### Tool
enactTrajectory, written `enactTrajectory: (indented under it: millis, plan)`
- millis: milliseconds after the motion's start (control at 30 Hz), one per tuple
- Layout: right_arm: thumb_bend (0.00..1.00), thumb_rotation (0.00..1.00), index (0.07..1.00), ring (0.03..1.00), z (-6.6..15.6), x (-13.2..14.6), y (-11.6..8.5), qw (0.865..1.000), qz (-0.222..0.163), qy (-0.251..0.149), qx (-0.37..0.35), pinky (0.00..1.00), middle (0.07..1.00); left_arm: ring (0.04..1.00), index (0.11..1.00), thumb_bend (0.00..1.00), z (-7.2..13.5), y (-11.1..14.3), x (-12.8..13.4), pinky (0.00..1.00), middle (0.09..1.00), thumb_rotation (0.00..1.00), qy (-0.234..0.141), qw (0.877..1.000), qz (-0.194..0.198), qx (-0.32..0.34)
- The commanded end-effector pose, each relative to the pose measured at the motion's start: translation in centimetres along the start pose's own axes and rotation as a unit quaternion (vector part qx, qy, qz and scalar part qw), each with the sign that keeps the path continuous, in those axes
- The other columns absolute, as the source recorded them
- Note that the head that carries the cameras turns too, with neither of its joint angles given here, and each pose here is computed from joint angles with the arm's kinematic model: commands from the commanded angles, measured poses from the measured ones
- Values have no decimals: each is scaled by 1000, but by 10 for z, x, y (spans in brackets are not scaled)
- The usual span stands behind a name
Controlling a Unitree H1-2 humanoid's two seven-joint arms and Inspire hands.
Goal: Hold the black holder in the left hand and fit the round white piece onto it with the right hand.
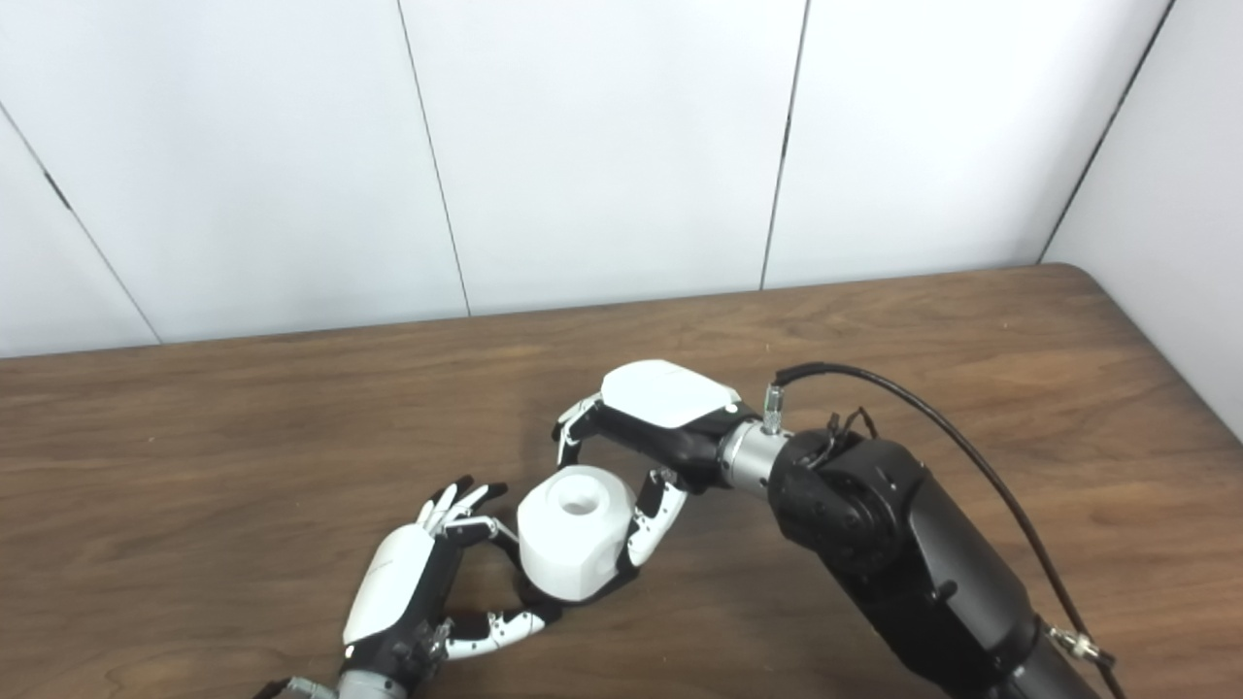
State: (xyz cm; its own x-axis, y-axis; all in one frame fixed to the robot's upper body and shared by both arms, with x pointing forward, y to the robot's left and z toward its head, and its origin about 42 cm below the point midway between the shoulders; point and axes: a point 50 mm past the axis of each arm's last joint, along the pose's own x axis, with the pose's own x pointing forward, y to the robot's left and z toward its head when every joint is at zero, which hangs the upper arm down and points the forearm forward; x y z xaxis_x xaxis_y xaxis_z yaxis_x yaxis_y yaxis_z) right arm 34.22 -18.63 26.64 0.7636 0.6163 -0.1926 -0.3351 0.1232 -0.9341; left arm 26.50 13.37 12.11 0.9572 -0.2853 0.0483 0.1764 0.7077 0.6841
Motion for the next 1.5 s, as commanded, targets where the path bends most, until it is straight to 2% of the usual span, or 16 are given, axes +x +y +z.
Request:
enactTrajectory:
  millis: [0,67,100,233,467,967,1133,1167,1233,1333,1467]
  plan:
    - [883,364,644,902,7,-1,-16,1000,-22,-11,1,920,872,1000,479,520,0,-5,-1,1000,906,44,4,1000,-13,-8]
    - [977,426,694,919,8,-1,-17,1000,-19,-9,7,936,898,1000,479,520,0,-5,-1,1000,906,44,3,1000,-13,-9]
    - [989,433,711,926,8,-1,-17,1000,-17,-8,9,943,908,1000,479,520,0,-5,-1,1000,906,44,3,1000,-13,-10]
    - [1000,474,776,952,9,-2,-18,1000,-10,-9,12,968,946,1000,479,520,0,-4,-1,1000,906,44,4,1000,-14,-9]
    - [1000,487,896,999,11,-5,-17,1000,-1,-14,18,999,999,1000,479,520,0,-3,0,1000,907,44,4,1000,-12,-8]
    - [1000,457,931,1000,8,-12,-15,999,-5,-9,39,1000,1000,1000,479,520,-7,-1,4,1000,905,44,8,1000,-6,-13]
    - [1000,525,975,1000,-3,-19,-12,997,-30,-5,70,1000,1000,1000,489,521,-10,11,5,1000,964,52,12,1000,-1,-22]
    - [1000,540,986,1000,-6,-21,-11,996,-39,-4,78,1000,1000,1000,577,751,-10,14,5,1000,984,44,13,1000,0,-24]
    - [1000,556,996,1000,-11,-24,-8,994,-59,-2,95,1000,1000,1000,664,888,-12,20,6,1000,996,63,16,999,2,-31]
    - [1000,588,1000,1000,-19,-30,-5,989,-87,1,117,1000,1000,1000,768,964,-14,31,7,1000,1000,168,16,999,5,-37]
    - [1000,627,1000,1000,-29,-37,-3,982,-112,4,151,1000,1000,1000,834,999,-16,44,7,1000,1000,305,9,998,8,-58]
